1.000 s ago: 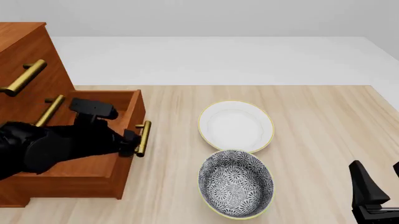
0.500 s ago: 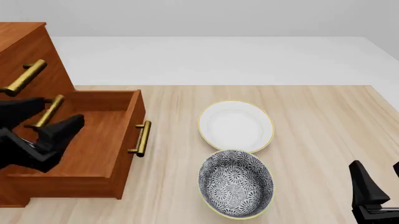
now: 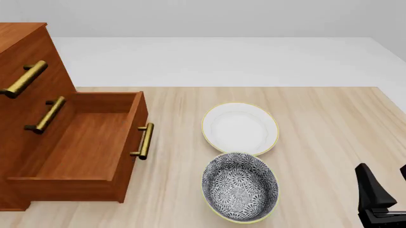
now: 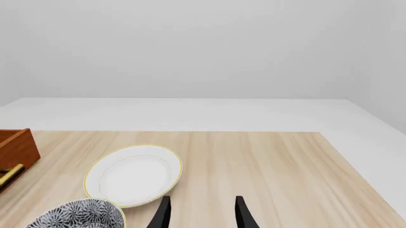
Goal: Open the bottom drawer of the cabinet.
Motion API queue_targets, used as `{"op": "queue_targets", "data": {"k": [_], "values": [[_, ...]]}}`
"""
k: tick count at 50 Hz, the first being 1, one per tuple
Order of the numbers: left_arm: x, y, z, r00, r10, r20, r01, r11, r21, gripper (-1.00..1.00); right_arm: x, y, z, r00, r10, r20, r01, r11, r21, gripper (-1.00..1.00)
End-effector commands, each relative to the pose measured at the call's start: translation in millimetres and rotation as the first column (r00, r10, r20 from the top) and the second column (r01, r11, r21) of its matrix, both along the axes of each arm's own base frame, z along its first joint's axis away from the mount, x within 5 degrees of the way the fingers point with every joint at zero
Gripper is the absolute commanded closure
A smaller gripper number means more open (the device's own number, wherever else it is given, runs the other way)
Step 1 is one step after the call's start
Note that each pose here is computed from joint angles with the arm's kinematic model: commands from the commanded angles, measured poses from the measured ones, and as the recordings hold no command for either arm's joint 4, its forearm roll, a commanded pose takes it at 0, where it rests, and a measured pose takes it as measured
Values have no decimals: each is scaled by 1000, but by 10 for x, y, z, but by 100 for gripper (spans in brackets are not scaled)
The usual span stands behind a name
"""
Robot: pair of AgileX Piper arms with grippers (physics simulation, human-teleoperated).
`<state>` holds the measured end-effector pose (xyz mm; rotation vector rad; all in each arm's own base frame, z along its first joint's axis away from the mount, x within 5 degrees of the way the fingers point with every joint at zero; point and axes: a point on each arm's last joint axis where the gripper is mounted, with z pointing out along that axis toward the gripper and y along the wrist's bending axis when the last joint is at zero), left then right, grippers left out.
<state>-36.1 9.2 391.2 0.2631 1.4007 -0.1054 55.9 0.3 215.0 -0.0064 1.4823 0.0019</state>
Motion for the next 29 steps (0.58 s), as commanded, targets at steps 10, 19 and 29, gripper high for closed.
{"op": "queue_targets", "data": {"k": [10,19,29], "values": [[-1465,169,528,977,104,186,-89,992,-85,-100,0,0,0,1000,0,0,0,1000,0,-100],[-1910,197,544,967,121,223,-104,991,-88,-100,0,0,0,1000,0,0,0,1000,0,-100],[-1894,207,541,971,112,213,-91,990,-108,-100,0,0,0,1000,0,0,0,1000,0,-100]]}}
